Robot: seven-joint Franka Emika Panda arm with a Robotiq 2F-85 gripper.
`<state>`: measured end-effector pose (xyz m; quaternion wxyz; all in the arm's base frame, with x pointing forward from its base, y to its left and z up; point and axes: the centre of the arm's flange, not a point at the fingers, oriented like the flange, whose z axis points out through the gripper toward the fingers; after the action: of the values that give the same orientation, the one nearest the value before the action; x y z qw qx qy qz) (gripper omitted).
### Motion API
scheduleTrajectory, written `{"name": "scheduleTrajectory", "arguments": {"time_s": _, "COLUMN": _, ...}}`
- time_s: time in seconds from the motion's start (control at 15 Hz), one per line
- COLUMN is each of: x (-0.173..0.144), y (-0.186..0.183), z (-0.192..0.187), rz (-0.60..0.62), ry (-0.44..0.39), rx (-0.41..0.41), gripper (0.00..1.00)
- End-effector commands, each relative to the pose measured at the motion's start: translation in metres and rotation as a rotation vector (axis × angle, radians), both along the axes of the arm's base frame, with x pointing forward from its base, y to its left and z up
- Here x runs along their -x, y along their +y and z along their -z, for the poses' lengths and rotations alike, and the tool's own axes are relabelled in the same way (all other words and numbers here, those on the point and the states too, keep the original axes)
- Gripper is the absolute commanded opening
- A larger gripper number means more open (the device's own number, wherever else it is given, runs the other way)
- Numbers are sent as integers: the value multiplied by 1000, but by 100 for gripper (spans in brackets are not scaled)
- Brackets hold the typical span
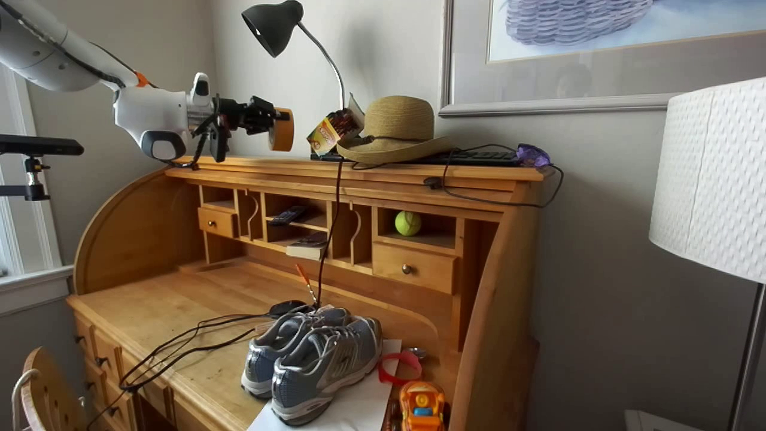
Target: Put the orange masking tape on the top counter
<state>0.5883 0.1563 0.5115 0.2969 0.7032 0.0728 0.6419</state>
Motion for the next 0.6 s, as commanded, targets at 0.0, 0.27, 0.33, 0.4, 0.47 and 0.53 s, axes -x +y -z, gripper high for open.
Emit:
{"name": "scheduleTrajectory", "arguments": {"time_s": 0.0, "x": -15, "y": 17, "z": -9, "rz": 52, "ry": 6, "rx": 97, "gripper": 7}}
{"name": "scheduleTrajectory", "arguments": {"time_s": 0.27, "x": -25, "y": 25, "z": -5, "rz": 48, "ry": 39, "rx": 155, "gripper": 7}}
{"name": "scheduleTrajectory", "arguments": {"time_s": 0.33, "x": -27, "y": 26, "z": -5, "rz": 49, "ry": 43, "rx": 169, "gripper": 7}}
{"name": "scheduleTrajectory", "arguments": {"time_s": 0.4, "x": -29, "y": 28, "z": -5, "rz": 49, "ry": 45, "rx": 181, "gripper": 7}}
{"name": "scheduleTrajectory", "arguments": {"time_s": 0.47, "x": -30, "y": 28, "z": -6, "rz": 51, "ry": 50, "rx": 194, "gripper": 7}}
{"name": "scheduleTrajectory", "arguments": {"time_s": 0.53, "x": -32, "y": 29, "z": -6, "rz": 58, "ry": 61, "rx": 209, "gripper": 7}}
